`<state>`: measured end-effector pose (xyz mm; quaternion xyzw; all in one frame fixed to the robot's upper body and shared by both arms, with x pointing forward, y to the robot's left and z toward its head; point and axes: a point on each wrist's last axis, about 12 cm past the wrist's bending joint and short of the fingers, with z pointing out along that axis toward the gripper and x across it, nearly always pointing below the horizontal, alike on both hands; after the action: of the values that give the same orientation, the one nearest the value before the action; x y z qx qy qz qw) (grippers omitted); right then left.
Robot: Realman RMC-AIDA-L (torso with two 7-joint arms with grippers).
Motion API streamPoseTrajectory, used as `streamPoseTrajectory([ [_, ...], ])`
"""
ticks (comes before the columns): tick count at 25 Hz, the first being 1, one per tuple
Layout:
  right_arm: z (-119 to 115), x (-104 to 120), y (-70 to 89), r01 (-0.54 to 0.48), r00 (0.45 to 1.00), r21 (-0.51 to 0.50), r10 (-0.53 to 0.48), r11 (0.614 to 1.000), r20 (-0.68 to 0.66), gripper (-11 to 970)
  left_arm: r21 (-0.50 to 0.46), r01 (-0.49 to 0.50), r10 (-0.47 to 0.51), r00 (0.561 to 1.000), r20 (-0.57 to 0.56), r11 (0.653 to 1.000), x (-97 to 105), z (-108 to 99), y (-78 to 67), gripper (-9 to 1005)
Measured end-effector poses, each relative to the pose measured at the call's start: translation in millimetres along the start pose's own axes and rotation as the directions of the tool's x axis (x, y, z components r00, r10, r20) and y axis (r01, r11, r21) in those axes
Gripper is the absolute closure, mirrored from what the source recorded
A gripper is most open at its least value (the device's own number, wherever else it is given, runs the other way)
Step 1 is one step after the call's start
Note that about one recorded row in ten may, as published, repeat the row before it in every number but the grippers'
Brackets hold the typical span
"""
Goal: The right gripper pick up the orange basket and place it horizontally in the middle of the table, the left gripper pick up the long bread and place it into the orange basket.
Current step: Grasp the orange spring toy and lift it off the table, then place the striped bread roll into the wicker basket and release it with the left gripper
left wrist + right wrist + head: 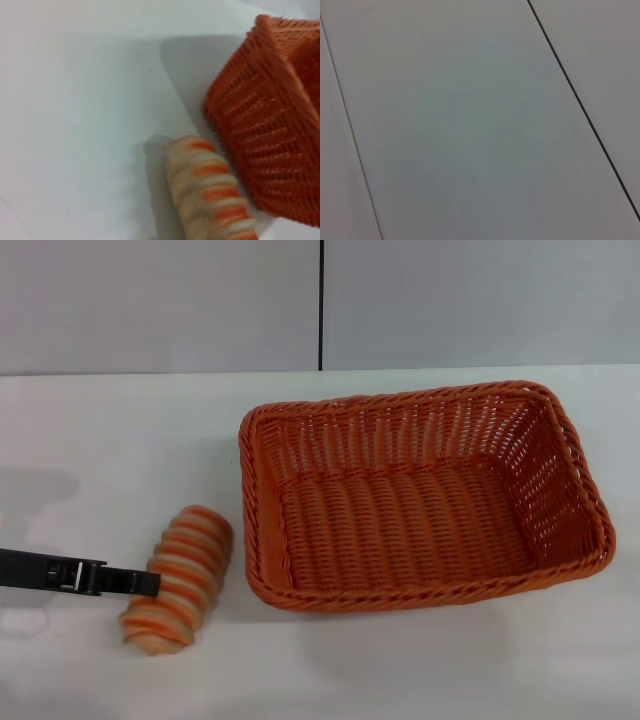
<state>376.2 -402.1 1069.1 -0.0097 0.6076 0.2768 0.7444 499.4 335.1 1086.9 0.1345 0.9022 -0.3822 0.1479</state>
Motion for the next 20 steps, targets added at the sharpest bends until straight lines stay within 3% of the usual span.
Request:
streamPoseTrajectory([
  [8, 0.7, -1.1, -1.0, 0.003, 1.0, -0.003, -0.003, 1.0, -0.001, 554, -0.082, -0.039, 0.038, 0.999, -0.014, 0.996, -11.5, -10.2, 4.2, 835],
  [9, 2.0, -1.3, -1.2, 0.004, 1.0, -0.006, -0.004, 1.0, 0.0, 554, -0.119, -0.06, 0.062, 0.998, 0.012, 0.991, -20.4, -22.6, 4.5, 843],
  [14, 7.6, -1.5, -1.5, 0.004, 1.0, -0.02, -0.004, 1.0, 0.006, 554, -0.159, -0.102, 0.114, 0.991, 0.066, 0.982, -39.3, -45.1, -0.9, 876],
  [20, 14.6, -2.2, -2.1, -0.001, 1.0, -0.038, 0.001, 0.999, 0.013, 554, -0.163, -0.115, 0.135, 0.984, 0.12, 0.98, -50.6, -64.5, -7.2, 879],
])
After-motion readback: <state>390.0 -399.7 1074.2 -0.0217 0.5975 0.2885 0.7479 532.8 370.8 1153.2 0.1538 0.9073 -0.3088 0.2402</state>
